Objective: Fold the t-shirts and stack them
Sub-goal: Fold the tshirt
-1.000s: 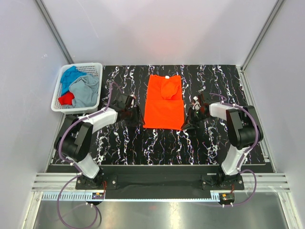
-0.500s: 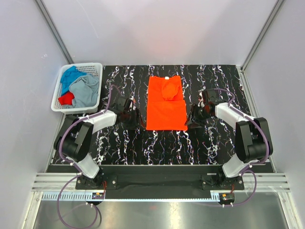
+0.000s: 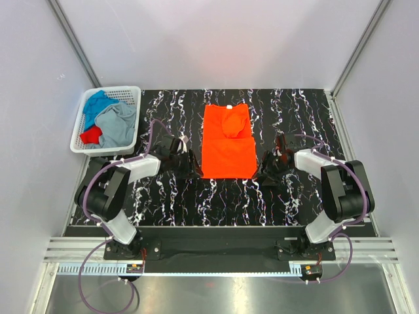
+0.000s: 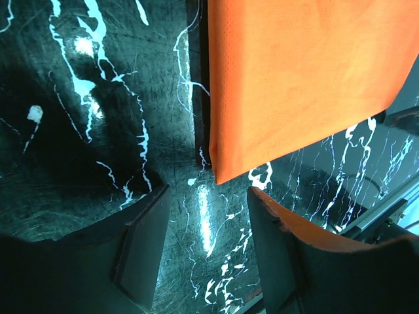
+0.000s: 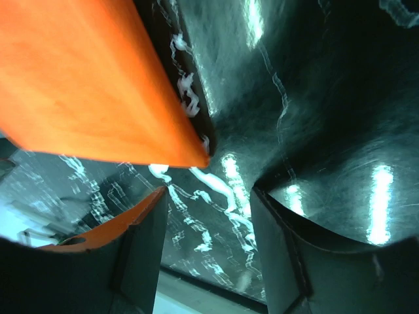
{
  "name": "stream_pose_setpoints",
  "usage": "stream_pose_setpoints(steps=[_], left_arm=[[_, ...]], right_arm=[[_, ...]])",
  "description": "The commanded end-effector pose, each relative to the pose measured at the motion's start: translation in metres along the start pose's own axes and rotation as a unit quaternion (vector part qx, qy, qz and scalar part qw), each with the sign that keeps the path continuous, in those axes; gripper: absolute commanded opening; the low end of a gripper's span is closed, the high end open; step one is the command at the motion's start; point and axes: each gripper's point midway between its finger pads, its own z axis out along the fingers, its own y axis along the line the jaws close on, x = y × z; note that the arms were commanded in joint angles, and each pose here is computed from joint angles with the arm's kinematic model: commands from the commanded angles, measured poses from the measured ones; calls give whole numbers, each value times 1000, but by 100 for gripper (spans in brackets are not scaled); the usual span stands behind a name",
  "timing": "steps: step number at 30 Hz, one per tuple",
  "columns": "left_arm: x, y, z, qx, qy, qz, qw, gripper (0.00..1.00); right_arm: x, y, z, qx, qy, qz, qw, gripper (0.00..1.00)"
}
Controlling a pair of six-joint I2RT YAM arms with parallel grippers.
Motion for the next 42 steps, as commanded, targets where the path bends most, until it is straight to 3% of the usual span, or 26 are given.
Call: stream_pose_setpoints(steps=[1, 7, 13, 19, 27, 30, 31, 34, 35, 42], left_arm=[[18, 10, 7, -18, 29, -4, 999, 56], [21, 9, 6, -18, 25, -18, 999, 48], [22, 7, 11, -14, 25, -27, 999, 47], [26, 8, 15, -14, 25, -34, 999, 50], [28, 15, 25, -29, 32, -37, 998, 46], [28, 18, 28, -33, 33, -40, 998, 36], [27, 17, 28, -33, 33, -41, 998, 26], [27, 18, 29, -36, 34, -45, 998, 11], [26, 17, 29, -37, 35, -45, 998, 2], [25, 8, 18, -32, 33, -52, 998, 0]], right_arm=[[-2, -3, 10, -7, -16, 30, 999, 61], [5, -19, 24, 10, -18, 44, 999, 60], [5, -30, 25, 33, -26, 38, 998, 55], [0, -33, 25, 42, -40, 40, 998, 38], [-4, -32, 28, 42, -44, 42, 997, 34], [-4, -33, 29, 44, -43, 43, 997, 26], [-5, -32, 28, 42, -45, 40, 997, 22], [-4, -33, 27, 42, -45, 38, 997, 4], [-3, -32, 26, 43, -43, 37, 997, 0], [-1, -30, 16, 42, -43, 31, 998, 0]])
